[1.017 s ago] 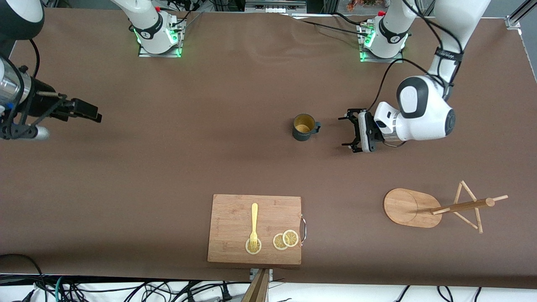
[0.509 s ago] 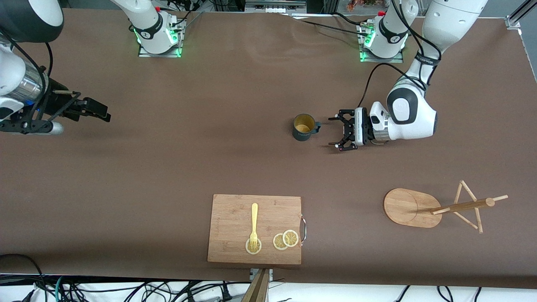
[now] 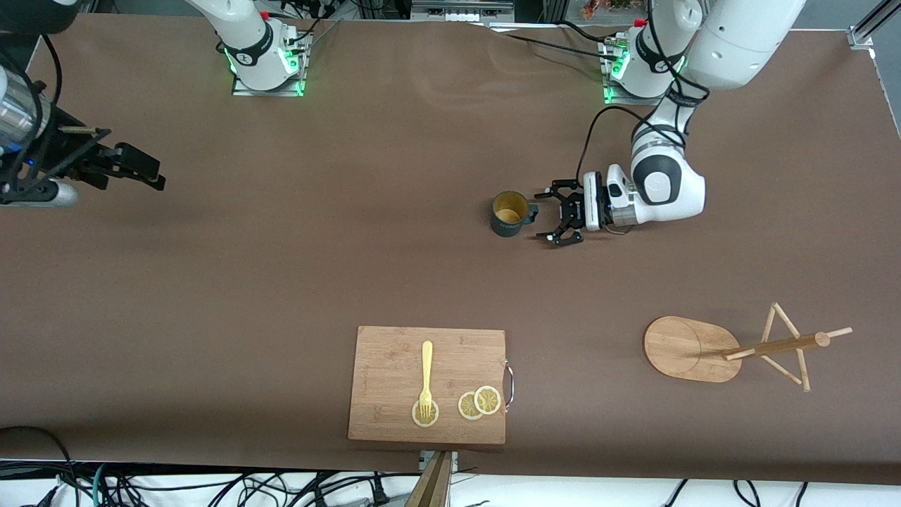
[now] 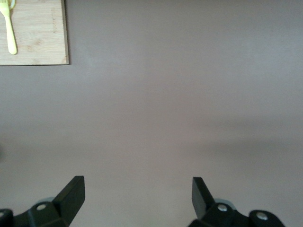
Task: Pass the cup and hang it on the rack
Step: 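Grasp the teal mug handle with the left gripper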
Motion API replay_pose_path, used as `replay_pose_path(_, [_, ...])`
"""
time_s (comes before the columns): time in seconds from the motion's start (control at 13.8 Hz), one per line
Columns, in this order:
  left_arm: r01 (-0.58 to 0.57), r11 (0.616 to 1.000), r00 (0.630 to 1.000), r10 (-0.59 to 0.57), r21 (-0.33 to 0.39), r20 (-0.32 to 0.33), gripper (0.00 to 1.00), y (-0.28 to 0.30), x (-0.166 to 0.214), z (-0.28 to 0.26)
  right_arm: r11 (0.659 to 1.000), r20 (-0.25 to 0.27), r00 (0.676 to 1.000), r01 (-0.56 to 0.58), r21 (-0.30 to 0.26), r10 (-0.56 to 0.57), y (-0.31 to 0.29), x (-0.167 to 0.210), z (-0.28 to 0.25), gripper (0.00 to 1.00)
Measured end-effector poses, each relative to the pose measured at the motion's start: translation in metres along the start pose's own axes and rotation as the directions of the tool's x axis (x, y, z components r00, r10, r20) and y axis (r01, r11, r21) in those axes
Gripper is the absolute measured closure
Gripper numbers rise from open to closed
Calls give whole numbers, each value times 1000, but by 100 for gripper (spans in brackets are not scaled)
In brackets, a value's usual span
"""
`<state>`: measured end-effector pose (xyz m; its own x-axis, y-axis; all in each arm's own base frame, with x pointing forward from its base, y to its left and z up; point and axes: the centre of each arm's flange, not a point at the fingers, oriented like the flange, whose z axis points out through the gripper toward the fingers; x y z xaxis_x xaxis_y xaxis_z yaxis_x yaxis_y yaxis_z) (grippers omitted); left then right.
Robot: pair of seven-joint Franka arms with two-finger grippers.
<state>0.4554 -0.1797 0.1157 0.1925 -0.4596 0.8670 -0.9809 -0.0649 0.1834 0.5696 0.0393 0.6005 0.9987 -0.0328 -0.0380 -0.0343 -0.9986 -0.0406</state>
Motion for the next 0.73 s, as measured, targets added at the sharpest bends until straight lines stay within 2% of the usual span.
replay_pose_path(0.07, [-4,1000,1000,4,-2,-2,0,2,-5,4,1000,1,1000,0,-7,0,1,0,-1,0])
replay_pose_path(0.15, [-13,1000,1000,12,-3,-1,7,2,-6,5,1000,2,1000,0,-11,0,1,0,0,0])
replay_pose_path(0.51, [-32,999,999,32,-3,-4,60,2,-6,4,1000,-28,1000,-7,-18,7,7,3,-14,0])
replay_pose_path(0.65, [-31,1000,1000,31,-6,-8,80,2,-7,5,1000,-14,1000,3,-19,-3,1,2,-13,0])
replay_pose_path(0.73, [-29,1000,1000,29,-7,-9,79,2,-8,5,1000,-8,1000,9,-20,-9,-2,1,-12,0])
